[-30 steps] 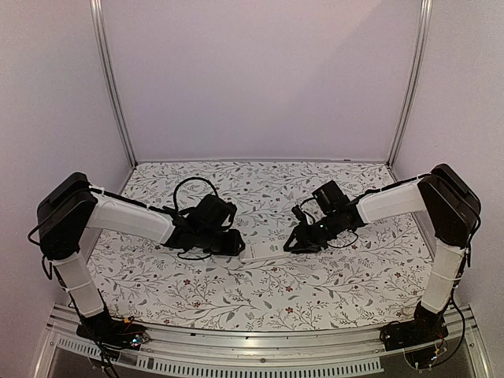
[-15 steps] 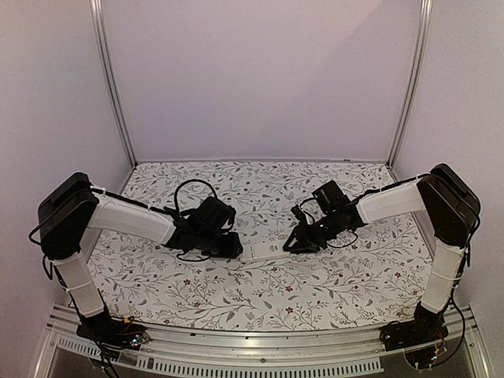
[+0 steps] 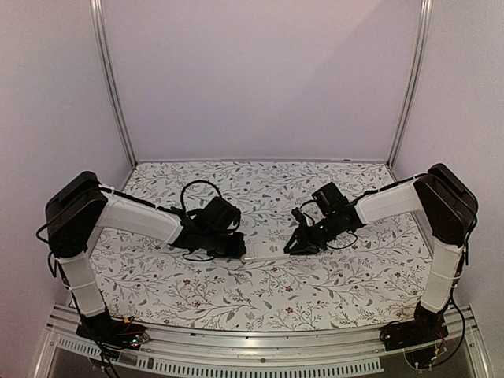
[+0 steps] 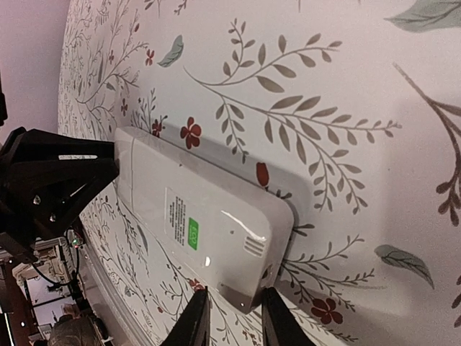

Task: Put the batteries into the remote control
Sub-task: Press the battery cover on the remote control.

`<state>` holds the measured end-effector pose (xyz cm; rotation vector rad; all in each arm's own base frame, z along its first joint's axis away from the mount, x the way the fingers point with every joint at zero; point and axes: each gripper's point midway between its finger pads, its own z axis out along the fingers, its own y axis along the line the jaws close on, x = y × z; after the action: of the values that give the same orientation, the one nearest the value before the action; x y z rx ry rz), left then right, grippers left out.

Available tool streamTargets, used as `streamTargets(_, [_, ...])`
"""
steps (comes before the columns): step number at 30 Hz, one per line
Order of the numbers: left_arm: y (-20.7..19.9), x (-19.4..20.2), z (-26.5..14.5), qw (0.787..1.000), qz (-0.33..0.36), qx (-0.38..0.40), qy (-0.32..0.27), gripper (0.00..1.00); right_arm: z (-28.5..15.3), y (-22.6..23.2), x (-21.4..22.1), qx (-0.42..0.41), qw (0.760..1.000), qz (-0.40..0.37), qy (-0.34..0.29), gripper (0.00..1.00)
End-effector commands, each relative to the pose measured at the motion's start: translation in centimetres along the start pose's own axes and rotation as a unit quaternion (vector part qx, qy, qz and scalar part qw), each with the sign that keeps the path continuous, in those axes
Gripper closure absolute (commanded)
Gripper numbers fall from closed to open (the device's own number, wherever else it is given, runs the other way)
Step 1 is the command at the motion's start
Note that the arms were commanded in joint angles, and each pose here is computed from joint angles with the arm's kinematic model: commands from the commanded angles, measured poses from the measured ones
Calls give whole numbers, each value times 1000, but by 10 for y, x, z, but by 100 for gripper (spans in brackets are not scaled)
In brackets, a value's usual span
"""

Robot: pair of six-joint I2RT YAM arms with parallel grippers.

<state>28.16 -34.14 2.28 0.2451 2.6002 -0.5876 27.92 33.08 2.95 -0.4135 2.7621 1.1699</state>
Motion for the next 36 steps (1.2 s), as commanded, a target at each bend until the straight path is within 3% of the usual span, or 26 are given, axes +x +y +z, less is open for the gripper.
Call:
streamTargets(1, [-6,13,11,1000,6,4,21,83,7,5,-2,-17,1000,-6,3,76])
streamTargets(16, [-24,30,23,997,21,34,59,86,12,8,-6,-31,1000,-6,1,81])
streamTargets(23, [-61,32,19,991,49,112,59,87,13,16,-8,-51,999,-4,1,83])
streamTargets(27, [-58,20,8,991,56,116,45,82,6,14,-10,-53,999,3,-5,81])
streamTargets(32, [-36,-12,-21,992,83,96,20,64,-19,5,-19,-50,998,13,-32,71])
streamTargets(36, [-34,-41,-50,984,143,106,-7,28,-40,7,-29,-50,997,9,-60,54])
